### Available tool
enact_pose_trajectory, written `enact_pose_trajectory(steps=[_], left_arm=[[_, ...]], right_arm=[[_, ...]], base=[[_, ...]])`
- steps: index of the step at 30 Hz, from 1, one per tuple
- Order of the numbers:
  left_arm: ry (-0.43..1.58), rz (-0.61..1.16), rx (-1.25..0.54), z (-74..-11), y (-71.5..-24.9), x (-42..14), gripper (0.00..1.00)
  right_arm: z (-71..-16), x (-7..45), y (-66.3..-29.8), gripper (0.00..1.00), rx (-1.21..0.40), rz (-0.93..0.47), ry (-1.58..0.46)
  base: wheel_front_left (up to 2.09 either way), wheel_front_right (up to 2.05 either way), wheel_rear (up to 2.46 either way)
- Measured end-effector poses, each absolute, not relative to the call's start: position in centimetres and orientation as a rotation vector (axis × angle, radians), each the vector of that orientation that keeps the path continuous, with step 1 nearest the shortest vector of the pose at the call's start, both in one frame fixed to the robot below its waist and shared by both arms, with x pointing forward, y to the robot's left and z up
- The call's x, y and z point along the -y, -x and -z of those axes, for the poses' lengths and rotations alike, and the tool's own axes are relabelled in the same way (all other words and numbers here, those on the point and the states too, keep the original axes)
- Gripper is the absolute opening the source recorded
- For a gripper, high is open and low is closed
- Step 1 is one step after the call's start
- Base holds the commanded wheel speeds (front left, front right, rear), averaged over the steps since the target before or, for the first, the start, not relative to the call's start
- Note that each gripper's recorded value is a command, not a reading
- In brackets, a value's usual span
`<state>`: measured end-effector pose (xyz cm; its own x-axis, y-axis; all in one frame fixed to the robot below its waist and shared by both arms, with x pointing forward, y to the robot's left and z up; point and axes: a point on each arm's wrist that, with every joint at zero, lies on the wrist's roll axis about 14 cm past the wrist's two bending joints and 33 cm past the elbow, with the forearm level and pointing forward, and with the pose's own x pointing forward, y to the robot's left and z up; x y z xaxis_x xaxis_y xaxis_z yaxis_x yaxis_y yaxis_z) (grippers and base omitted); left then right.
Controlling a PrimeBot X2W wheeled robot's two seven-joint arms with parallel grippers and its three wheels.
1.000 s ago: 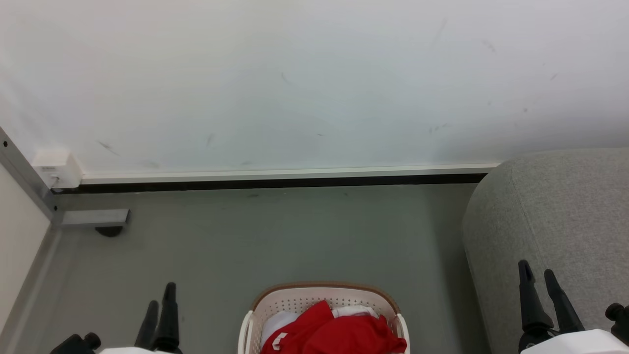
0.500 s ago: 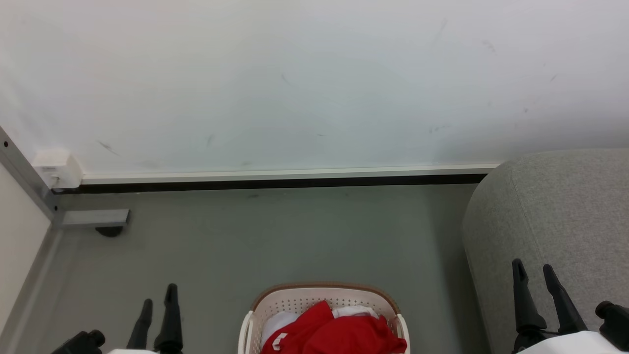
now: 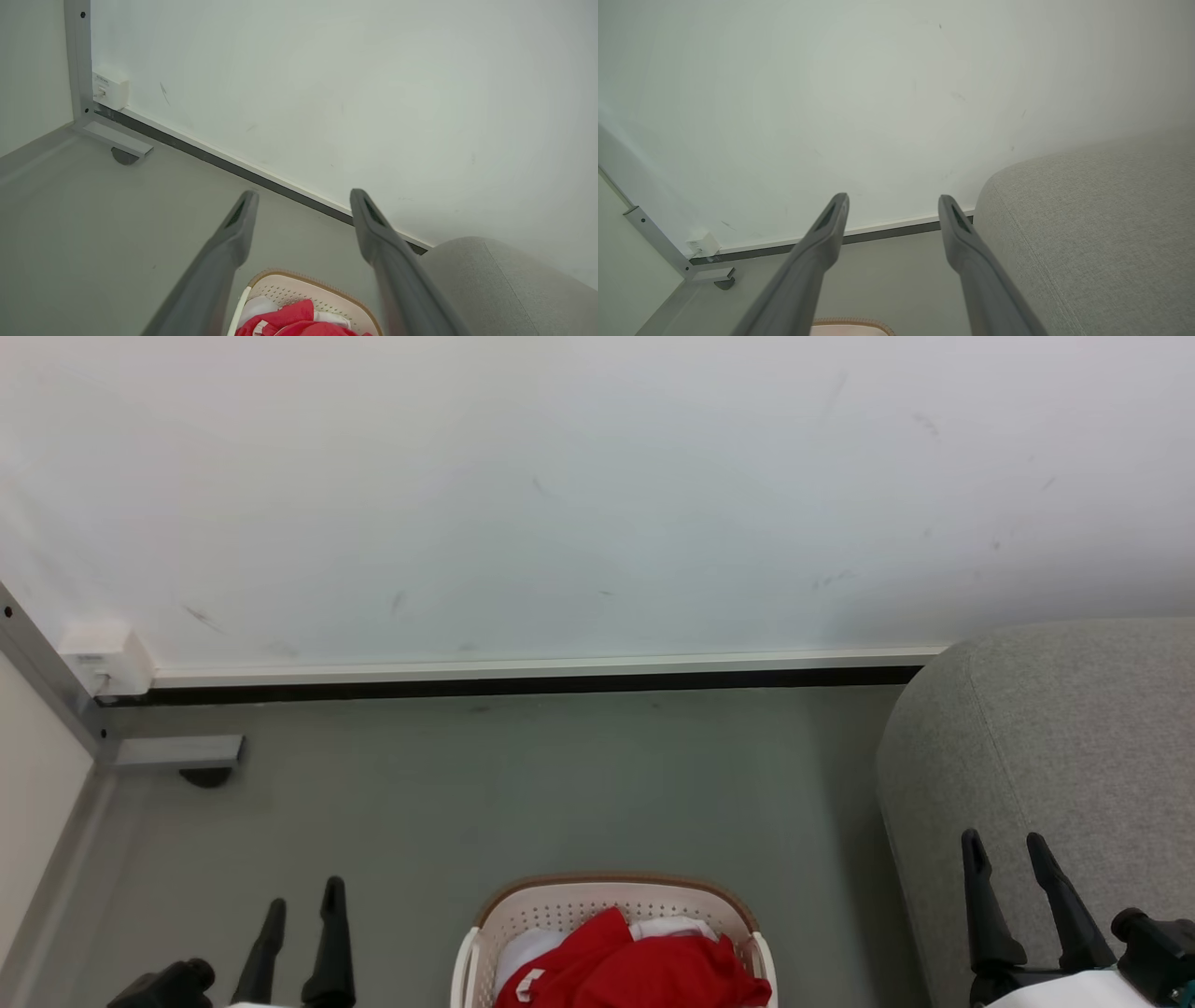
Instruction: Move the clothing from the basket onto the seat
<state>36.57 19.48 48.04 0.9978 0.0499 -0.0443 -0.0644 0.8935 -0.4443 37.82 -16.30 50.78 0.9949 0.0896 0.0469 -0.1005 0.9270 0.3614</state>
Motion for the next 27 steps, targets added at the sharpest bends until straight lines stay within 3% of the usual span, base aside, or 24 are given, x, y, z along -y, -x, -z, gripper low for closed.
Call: enact_pose_trajectory(steps=[27], left_arm=[[0.198, 0.015, 0.009, -48.8, -36.3, -18.4, 1.0]], right_arm=[[-50.9, 16.2, -37.5, 1.0, 0.065, -0.107, -0.205]], base=[[0.0, 0.0, 0.0]])
